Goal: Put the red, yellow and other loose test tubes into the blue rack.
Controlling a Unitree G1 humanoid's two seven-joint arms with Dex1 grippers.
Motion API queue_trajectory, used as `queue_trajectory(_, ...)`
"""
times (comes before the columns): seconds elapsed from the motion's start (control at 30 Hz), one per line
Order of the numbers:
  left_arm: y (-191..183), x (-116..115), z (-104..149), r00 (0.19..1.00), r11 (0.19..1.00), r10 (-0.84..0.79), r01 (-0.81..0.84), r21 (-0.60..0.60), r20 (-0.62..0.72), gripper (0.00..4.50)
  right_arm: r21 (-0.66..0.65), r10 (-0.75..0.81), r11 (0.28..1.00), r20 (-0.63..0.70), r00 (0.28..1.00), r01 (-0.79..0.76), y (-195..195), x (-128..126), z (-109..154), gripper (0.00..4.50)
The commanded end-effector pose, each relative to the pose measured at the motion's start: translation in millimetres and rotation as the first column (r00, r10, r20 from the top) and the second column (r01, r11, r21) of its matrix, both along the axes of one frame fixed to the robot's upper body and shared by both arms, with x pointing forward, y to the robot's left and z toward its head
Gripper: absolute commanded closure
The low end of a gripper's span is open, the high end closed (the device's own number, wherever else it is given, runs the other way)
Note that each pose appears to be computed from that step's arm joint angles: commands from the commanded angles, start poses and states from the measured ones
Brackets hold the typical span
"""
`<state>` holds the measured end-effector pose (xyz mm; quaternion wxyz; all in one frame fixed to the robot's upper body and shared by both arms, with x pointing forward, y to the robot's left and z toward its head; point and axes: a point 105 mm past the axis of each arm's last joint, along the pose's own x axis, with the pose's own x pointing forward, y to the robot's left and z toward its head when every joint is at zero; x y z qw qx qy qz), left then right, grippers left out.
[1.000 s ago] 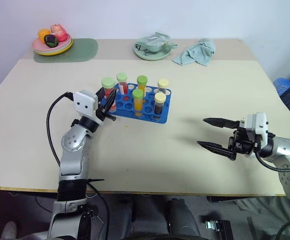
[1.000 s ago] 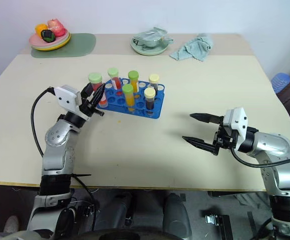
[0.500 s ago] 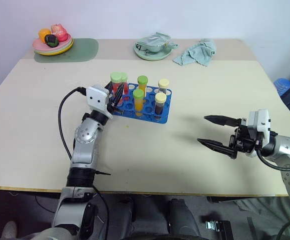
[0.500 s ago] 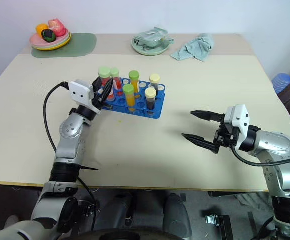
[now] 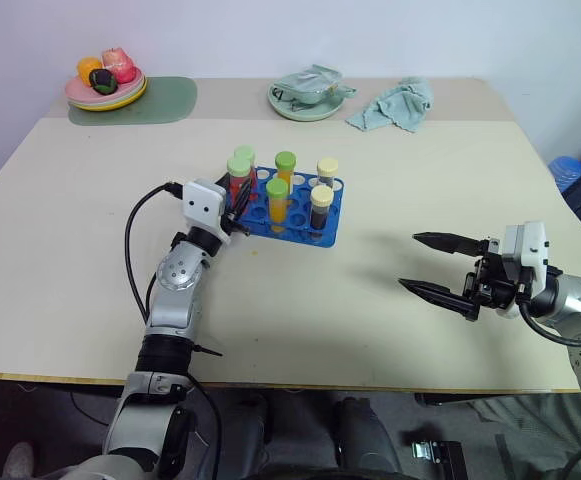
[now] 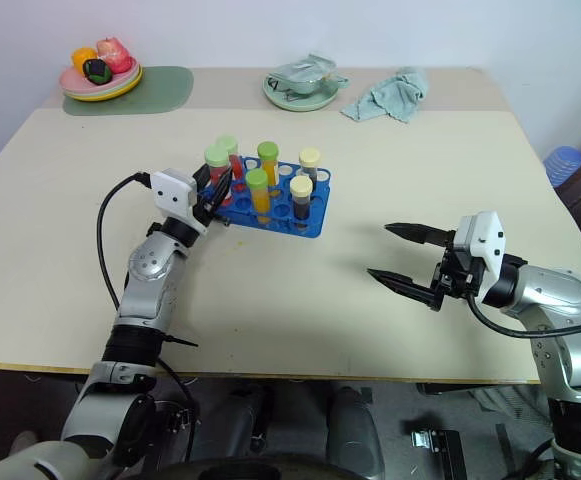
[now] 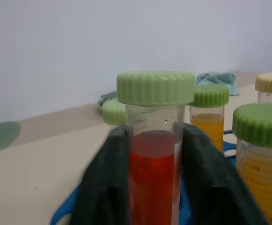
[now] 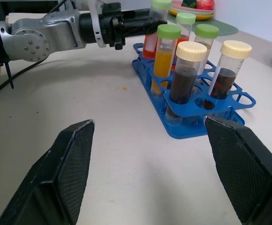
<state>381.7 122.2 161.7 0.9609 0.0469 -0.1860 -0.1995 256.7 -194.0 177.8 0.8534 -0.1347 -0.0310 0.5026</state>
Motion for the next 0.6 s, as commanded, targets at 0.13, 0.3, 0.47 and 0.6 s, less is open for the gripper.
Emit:
queue_trajectory(0.13, 5.9, -5.1, 15.1, 0.999, 0.999, 0.036, -0.036, -0.019, 0.027, 0.31, -0.003, 0.017, 1.000, 0.048, 0.999, -0.017, 3.6, -2.7, 10.9, 0.67)
queue_trajectory(0.3, 10.5, -17.0, 15.5, 0.999, 0.998, 0.002, 0.000, -0.063, 0.036, 0.31, 0.014, 0.011, 1.000, 0.045, 0.999, -0.012, 4.6, 0.6, 9.5, 0.67)
queue_trajectory(0.47, 22.5, -44.3, 0.6, 0.999, 0.998, -0.040, 0.041, 0.041, -0.009, 0.31, 0.059, -0.059, 0.997, 0.028, 0.998, 0.057, 0.7, 4.7, 4.0, 0.67)
queue_trajectory(0.6, 37.6, -76.2, -2.6, 0.993, 0.990, -0.107, 0.111, 0.087, -0.051, 0.31, 0.068, -0.119, 0.991, 0.010, 0.993, 0.118, -10.0, 0.9, -0.5, 0.67)
